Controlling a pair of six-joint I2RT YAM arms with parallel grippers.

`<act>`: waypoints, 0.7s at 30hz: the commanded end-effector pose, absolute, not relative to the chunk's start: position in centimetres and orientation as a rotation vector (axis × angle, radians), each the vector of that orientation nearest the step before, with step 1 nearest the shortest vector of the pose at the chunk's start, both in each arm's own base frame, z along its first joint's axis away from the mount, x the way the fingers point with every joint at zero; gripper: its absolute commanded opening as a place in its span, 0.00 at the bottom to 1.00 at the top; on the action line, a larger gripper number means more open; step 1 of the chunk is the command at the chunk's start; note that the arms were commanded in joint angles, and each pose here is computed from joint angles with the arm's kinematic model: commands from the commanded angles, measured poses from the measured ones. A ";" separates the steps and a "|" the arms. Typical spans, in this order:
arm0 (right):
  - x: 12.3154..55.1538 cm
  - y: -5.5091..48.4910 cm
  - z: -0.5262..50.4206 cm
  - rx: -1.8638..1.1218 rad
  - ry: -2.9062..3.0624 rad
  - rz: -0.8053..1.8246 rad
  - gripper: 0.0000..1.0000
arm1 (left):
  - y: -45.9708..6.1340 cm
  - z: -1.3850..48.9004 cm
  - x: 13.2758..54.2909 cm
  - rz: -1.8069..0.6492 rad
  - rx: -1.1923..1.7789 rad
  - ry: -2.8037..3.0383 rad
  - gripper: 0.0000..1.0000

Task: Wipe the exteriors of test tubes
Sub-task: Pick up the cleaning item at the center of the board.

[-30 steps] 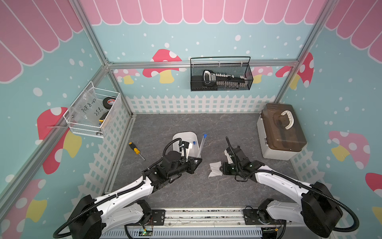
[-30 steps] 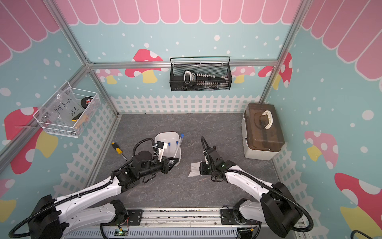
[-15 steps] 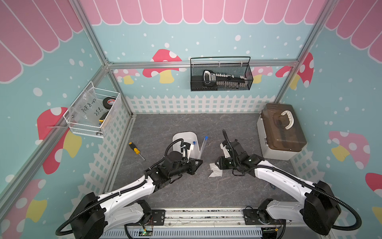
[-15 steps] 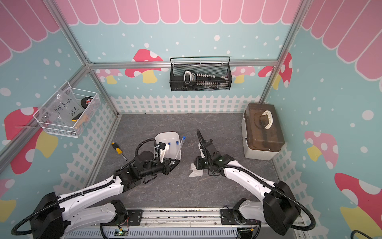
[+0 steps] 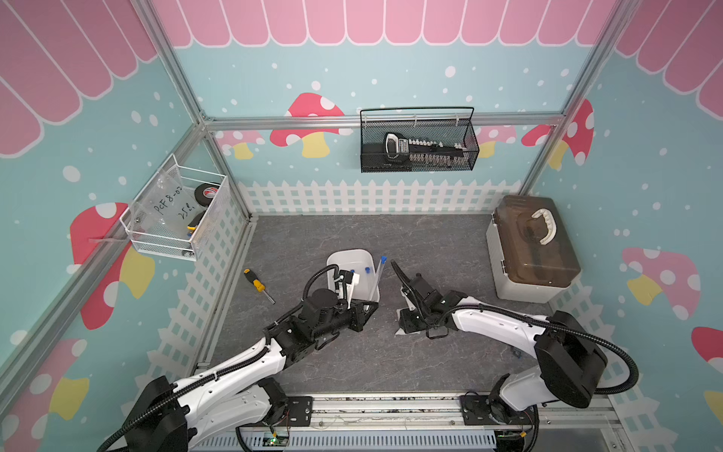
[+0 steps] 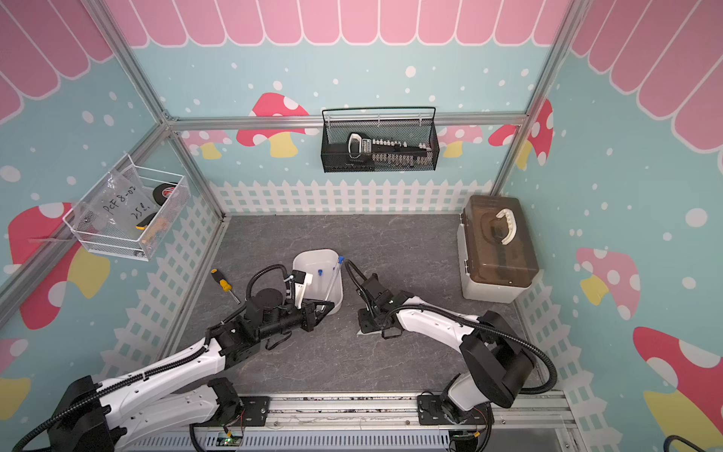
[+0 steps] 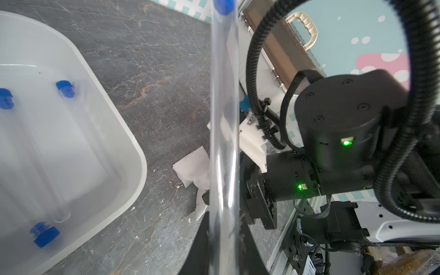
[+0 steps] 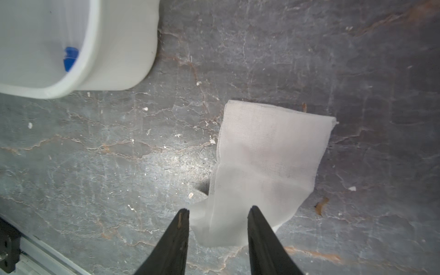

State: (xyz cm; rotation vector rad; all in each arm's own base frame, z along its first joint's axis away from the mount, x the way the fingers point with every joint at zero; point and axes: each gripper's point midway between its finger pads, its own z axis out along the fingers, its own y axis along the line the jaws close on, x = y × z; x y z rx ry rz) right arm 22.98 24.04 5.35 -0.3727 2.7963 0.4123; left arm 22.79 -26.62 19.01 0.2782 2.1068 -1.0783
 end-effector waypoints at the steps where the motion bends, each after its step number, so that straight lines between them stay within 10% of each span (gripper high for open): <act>1: 23.1 24.1 4.8 -0.380 2.819 0.364 0.38 | -26.0 18.1 22.7 -1.062 0.243 2.140 0.07; 8: 22.9 21.3 4.0 -0.360 2.854 0.149 0.00 | -26.1 18.0 22.6 -1.067 0.251 2.143 0.07; 21: 27.1 22.6 21.6 -0.385 2.453 0.389 0.00 | -27.3 17.1 22.3 -1.123 0.290 2.176 0.08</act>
